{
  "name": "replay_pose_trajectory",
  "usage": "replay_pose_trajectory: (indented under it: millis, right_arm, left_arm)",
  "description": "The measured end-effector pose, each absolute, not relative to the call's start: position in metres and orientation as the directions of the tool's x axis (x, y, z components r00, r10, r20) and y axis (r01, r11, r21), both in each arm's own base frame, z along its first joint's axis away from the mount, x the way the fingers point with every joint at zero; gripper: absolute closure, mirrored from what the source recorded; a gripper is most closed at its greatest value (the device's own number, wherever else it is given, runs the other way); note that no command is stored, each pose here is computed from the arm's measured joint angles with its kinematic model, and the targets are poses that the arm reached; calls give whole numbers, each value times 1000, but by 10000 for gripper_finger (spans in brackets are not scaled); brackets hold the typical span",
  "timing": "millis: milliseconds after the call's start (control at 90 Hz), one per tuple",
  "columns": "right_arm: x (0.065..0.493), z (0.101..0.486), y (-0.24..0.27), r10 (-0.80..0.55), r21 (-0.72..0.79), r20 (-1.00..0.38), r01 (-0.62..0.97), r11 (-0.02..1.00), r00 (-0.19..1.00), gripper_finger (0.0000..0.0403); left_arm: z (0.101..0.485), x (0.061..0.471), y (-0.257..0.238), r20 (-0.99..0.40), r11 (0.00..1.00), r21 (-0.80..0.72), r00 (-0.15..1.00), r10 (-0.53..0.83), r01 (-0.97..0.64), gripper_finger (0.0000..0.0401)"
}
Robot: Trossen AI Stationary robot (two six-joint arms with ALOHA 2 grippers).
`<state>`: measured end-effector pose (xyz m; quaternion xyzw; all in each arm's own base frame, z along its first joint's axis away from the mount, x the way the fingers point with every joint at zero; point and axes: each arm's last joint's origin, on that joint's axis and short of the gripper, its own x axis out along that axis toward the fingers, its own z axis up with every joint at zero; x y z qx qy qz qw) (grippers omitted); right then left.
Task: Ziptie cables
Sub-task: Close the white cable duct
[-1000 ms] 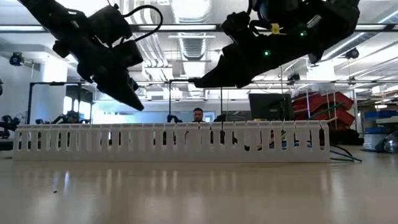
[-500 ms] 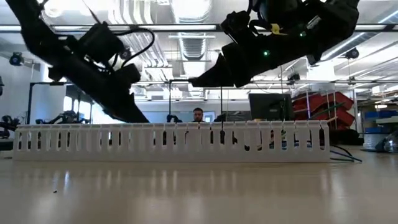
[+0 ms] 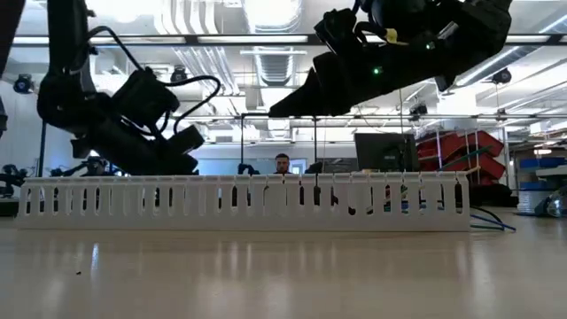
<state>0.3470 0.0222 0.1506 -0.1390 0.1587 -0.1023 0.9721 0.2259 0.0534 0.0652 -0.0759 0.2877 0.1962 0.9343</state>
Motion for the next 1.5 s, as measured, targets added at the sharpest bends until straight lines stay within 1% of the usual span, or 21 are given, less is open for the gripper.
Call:
replay_pose_trajectory:
  millis: [89, 144, 244, 311, 389, 467, 556, 667, 822, 911, 1011, 1100, 1156, 1278, 1322, 1433, 1500]
  right_arm:
    - [347, 151, 22, -243, -303, -280, 155, 940, 929, 326]
    - [347, 151, 22, -246, -303, -280, 157, 940, 928, 332]
    - [347, 151, 18, -261, -301, -273, 175, 937, 926, 342]
    - [348, 153, 14, -277, -267, -255, 208, 941, 926, 350]
    - [347, 158, 9, -334, -233, -233, 281, 931, 913, 356]
    - [344, 169, 5, -383, -229, -211, 336, 914, 899, 356]
    - [341, 179, 3, -400, -229, -189, 356, 906, 897, 348]
    - [337, 189, 2, -401, -228, -190, 357, 906, 896, 329]
    - [334, 191, 0, -387, -212, -233, 341, 916, 892, 290]
    - [329, 193, -7, -357, -154, -278, 325, 933, 892, 265]
    - [324, 203, -18, -326, -61, -291, 323, 945, 899, 240]
    - [318, 210, -28, -281, -8, -308, 292, 956, 909, 222]
    - [314, 216, -32, -248, 31, -308, 271, 962, 918, 213]
    - [308, 223, -44, -159, 129, -303, 206, 970, 940, 200]
    - [307, 222, -48, -111, 179, -320, 175, 968, 941, 198]
    - [308, 224, -55, 5, 281, -353, 101, 954, 936, 193]
    - [308, 225, -55, 38, 310, -390, 92, 946, 920, 188]
  left_arm:
    - [59, 226, 54, -575, 911, -13, 748, 331, -413, 380]
    - [56, 226, 54, -578, 910, -3, 743, 337, -415, 393]
    - [54, 226, 54, -574, 902, 20, 734, 363, -431, 398]
    - [57, 226, 54, -567, 905, 37, 736, 368, -424, 400]
    - [64, 225, 54, -560, 913, 82, 740, 373, -399, 400]
    - [77, 226, 54, -518, 917, 131, 763, 386, -376, 401]
    - [91, 222, 54, -498, 910, 201, 762, 414, -363, 401]
    - [123, 227, 54, -408, 904, 248, 808, 424, -349, 401]
    - [155, 232, 43, -394, 907, 313, 831, 393, -281, 401]
    - [171, 238, 29, -390, 897, 372, 837, 384, -238, 401]
    - [178, 244, 9, -412, 863, 469, 817, 403, -189, 401]
    - [185, 252, -9, -381, 808, 559, 808, 450, -186, 401]
    - [185, 255, -20, -368, 756, 630, 790, 491, -177, 401]
    - [185, 263, -42, -314, 627, 763, 757, 573, -158, 401]
    - [186, 267, -50, -296, 591, 794, 757, 583, -145, 401]
    - [180, 277, -67, -301, 549, 831, 761, 575, -87, 401]
    - [176, 286, -78, -307, 539, 841, 770, 560, -57, 401]
